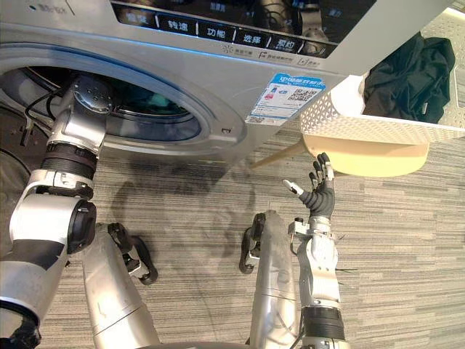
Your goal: Pick up the laundry basket with both hands and put the clothes into the washing machine.
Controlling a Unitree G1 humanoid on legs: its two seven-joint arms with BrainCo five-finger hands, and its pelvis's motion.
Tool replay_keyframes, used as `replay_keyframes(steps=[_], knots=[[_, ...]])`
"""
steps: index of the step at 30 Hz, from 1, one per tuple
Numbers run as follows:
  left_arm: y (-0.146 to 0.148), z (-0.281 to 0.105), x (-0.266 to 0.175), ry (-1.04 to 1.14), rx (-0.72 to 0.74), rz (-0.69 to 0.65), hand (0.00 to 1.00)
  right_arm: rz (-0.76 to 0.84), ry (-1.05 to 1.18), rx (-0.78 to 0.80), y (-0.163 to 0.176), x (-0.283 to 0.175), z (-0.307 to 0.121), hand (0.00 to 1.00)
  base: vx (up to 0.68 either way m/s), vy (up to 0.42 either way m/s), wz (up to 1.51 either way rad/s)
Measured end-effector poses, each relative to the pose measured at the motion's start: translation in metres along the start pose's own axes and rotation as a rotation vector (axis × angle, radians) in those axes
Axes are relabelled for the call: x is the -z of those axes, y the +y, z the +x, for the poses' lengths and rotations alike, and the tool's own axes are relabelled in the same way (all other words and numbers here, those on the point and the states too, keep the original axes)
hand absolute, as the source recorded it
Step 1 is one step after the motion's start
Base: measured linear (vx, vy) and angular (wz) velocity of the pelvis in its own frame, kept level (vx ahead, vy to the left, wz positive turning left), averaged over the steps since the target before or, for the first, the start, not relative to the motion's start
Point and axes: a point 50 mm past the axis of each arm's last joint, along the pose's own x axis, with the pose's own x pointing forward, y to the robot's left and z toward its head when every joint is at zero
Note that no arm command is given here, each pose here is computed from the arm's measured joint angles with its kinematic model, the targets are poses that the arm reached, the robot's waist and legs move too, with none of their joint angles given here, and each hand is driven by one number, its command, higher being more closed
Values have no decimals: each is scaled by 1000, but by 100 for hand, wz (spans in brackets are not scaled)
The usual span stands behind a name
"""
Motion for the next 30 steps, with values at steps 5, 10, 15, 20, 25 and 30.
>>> replay_keyframes(steps=[5,10,15,20,25,30], knots=[[-17,-24,1,-44,-43,-184,0,-2,65,8,8,12,-4,0,63,-37,8],[-89,-113,52,119,88,-378,0,-107,148,-12,26,24,-13,0,151,-46,14],[-133,-225,110,435,248,-463,0,-203,216,-4,15,34,-25,0,269,-22,28],[-141,-311,150,681,338,-463,0,-277,346,-14,2,57,-47,0,247,19,15],[-153,-388,194,1007,456,-417,0,-393,588,-48,-24,105,-63,0,214,6,1],[-144,-426,223,1219,442,-405,0,-452,726,-46,-44,129,-76,0,169,-67,-11]])
